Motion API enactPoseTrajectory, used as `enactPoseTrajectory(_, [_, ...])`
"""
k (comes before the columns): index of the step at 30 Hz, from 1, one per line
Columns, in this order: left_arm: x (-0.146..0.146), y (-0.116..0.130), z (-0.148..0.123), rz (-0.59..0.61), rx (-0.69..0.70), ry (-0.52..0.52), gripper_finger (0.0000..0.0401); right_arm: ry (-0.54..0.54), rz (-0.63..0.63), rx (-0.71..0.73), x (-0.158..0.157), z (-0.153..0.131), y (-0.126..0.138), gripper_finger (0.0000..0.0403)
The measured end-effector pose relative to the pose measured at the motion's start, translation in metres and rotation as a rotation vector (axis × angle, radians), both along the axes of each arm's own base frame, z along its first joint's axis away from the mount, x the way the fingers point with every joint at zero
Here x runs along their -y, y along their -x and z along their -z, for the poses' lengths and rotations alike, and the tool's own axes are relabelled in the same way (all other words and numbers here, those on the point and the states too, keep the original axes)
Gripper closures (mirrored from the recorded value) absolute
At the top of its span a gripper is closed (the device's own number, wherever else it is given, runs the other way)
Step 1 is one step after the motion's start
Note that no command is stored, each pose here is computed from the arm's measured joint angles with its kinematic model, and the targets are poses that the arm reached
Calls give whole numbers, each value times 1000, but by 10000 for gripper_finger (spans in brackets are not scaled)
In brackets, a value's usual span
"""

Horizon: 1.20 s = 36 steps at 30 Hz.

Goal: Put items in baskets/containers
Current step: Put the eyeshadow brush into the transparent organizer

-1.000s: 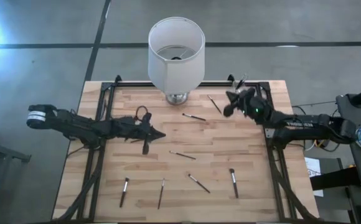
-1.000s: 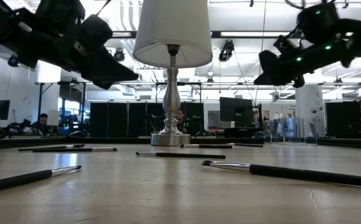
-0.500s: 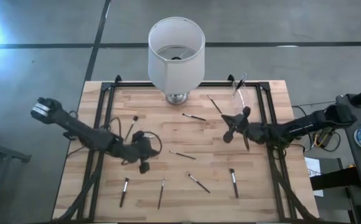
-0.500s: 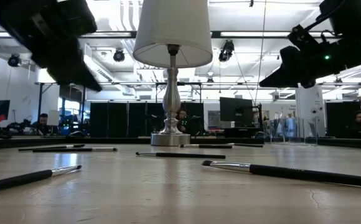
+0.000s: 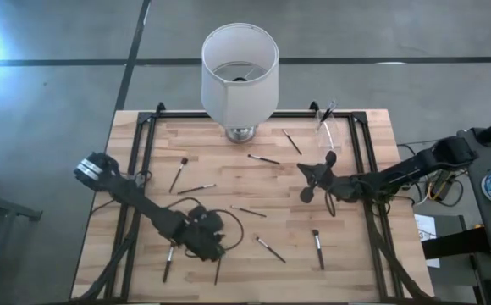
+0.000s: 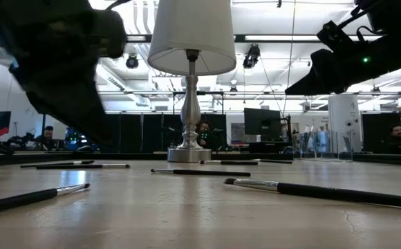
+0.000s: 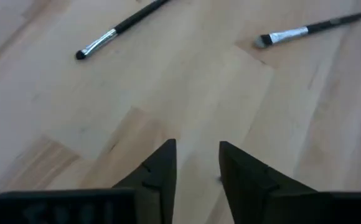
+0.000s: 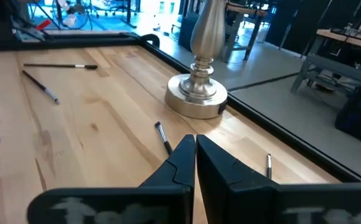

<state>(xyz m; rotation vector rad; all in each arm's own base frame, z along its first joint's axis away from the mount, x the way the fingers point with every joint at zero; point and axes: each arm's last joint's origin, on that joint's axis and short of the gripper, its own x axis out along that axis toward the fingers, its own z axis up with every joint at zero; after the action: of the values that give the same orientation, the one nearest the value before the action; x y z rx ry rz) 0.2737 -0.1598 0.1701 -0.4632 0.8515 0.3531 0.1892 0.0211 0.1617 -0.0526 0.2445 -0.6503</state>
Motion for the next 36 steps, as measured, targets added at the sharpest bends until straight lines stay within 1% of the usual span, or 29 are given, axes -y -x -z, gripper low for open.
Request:
enactPoseTrajectory(4, [8,-13,-2,-53,-77,-13,277,7,-1,-21,0,3,-2,394])
enactPoseTrajectory(7, [14,-21,-5,-74,-123,-3,275,8,-1,-29,-1,4,-3,394])
enactPoseTrajectory(9, [19,-26,-7,-79,-146,21,275,9,-1,-30,-1,4,-3,394])
enactPoseTrajectory(13, [27,-33,-2,-77,-189,74,275,11,-4,-30,-1,4,-2,394])
enactPoseTrajectory(15, [29,-34,0,-83,-214,94,275,11,-5,-28,-1,4,-2,394])
enactPoseTrajectory(19, [29,-30,4,-124,-268,87,275,11,-5,-29,-1,4,-2,394])
enactPoseTrajectory(28, [32,-32,3,-120,-235,112,275,9,-10,-28,-2,4,-2,394])
enactPoseTrajectory(34, [30,-29,8,-137,-250,113,275,10,-10,-28,-2,4,-2,394])
enactPoseTrajectory(36, [30,-29,10,-135,-237,127,275,10,-10,-28,-2,4,-2,394])
